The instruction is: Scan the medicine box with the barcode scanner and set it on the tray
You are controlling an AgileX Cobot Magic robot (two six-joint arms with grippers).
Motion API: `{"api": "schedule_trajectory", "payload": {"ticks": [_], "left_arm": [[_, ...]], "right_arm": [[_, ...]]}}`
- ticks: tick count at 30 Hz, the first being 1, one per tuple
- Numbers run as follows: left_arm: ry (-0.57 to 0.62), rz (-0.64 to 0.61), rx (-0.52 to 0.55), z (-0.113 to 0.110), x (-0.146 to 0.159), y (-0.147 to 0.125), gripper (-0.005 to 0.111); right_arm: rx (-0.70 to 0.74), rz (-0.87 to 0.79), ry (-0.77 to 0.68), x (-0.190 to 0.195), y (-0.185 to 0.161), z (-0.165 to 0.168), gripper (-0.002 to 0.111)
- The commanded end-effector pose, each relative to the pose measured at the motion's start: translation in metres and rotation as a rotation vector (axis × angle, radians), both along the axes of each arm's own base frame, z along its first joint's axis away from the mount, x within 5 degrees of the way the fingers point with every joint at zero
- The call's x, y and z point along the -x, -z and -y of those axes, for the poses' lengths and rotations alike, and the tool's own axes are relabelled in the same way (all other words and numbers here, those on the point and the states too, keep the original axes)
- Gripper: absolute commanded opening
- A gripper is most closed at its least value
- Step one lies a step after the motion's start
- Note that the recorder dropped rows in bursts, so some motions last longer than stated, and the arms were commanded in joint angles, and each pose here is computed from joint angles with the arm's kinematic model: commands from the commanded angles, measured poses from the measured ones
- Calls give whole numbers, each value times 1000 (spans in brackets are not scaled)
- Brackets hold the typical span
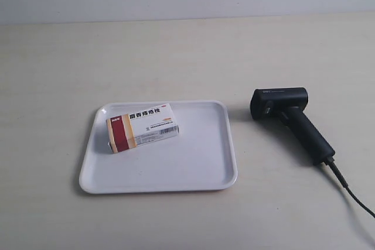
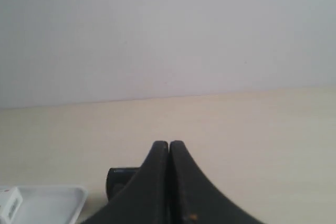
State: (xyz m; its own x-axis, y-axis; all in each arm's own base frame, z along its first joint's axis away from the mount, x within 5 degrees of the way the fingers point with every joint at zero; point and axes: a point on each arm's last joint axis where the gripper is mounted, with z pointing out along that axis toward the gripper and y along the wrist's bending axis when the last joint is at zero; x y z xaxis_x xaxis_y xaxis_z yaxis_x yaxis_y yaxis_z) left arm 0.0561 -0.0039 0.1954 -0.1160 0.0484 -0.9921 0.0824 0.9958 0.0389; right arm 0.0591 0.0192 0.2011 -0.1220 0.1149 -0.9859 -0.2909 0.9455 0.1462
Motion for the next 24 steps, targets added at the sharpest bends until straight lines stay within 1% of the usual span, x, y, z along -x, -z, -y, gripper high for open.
{"api": "schedule_trajectory", "payload": {"ticks": [1, 2, 4, 24], "left_arm": [[-4, 2, 11, 0, 0, 1, 1], [-4, 2, 11, 0, 0, 1, 1], [-4, 2, 11, 0, 0, 1, 1], [-3, 2, 6, 0, 0, 1, 1]], "right_arm": [[0, 63, 166, 3, -2, 11, 0], [3, 60, 194, 3, -2, 12, 0], [8, 38, 202, 3, 0, 13, 0], [6, 37, 202, 3, 0, 13, 0]]}}
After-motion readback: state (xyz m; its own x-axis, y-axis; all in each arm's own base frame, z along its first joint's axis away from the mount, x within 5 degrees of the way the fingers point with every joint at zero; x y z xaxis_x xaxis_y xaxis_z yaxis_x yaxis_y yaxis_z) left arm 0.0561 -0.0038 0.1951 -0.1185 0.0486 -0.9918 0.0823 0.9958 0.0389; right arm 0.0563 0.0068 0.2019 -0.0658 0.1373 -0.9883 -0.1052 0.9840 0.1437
